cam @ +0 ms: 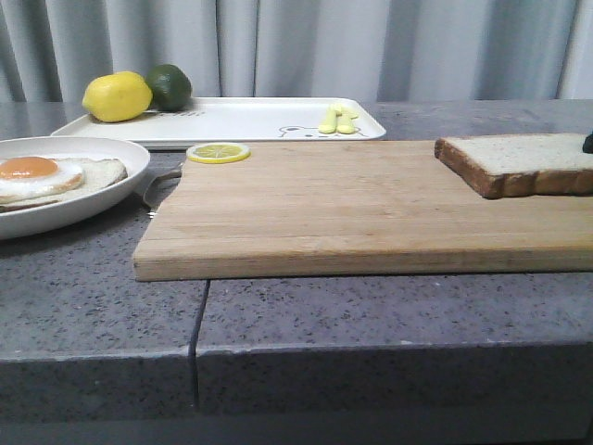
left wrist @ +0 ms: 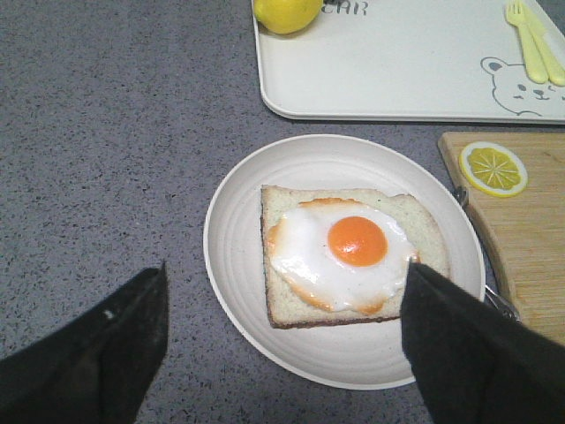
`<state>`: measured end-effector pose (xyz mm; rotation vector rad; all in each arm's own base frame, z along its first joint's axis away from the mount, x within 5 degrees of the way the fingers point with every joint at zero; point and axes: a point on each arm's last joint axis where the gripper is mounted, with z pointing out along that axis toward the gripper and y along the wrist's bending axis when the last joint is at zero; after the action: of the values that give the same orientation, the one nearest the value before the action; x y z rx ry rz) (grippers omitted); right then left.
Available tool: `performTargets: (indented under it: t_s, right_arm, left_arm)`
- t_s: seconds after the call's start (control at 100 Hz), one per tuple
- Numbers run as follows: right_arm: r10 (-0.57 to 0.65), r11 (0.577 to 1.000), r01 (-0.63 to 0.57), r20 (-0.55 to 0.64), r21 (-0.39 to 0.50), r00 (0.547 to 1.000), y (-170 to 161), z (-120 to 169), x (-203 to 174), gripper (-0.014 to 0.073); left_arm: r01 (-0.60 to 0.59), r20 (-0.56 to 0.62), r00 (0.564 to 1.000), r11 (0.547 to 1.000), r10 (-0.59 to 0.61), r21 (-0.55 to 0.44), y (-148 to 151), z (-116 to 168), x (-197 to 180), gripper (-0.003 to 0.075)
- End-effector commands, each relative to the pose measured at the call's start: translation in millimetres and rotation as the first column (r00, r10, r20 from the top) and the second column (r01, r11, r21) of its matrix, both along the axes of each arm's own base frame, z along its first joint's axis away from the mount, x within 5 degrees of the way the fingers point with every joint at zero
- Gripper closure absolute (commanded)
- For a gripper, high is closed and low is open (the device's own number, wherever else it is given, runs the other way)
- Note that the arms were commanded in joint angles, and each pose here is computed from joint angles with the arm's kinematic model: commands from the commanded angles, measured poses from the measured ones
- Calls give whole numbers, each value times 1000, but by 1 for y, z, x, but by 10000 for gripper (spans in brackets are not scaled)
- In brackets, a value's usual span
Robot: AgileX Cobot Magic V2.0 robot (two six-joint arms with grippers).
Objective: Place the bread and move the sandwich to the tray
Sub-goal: 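Lift the bread slice with the right gripper toward the egg plate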
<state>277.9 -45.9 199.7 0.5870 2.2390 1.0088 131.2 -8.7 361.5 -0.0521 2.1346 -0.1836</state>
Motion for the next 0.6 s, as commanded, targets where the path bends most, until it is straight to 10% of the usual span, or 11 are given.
performTargets:
  t_s: [0.0, 0.17, 0.59]
  right_arm:
    - [1, 1000, -1, 2, -7, 1000, -1, 1, 1, 421]
    - [-1, 1000, 1, 7, -8, 1000, -1, 2, 1, 668]
    - [4, 994, -39, 329, 100, 944, 13, 97, -6, 652]
  left_arm:
    - [-9, 89, 996, 1000, 10, -18, 0, 15, 2, 207]
    - [-9, 89, 996, 1000, 10, -18, 0, 15, 2, 207]
    - [-9, 89, 996, 1000, 10, -18, 0, 15, 2, 207]
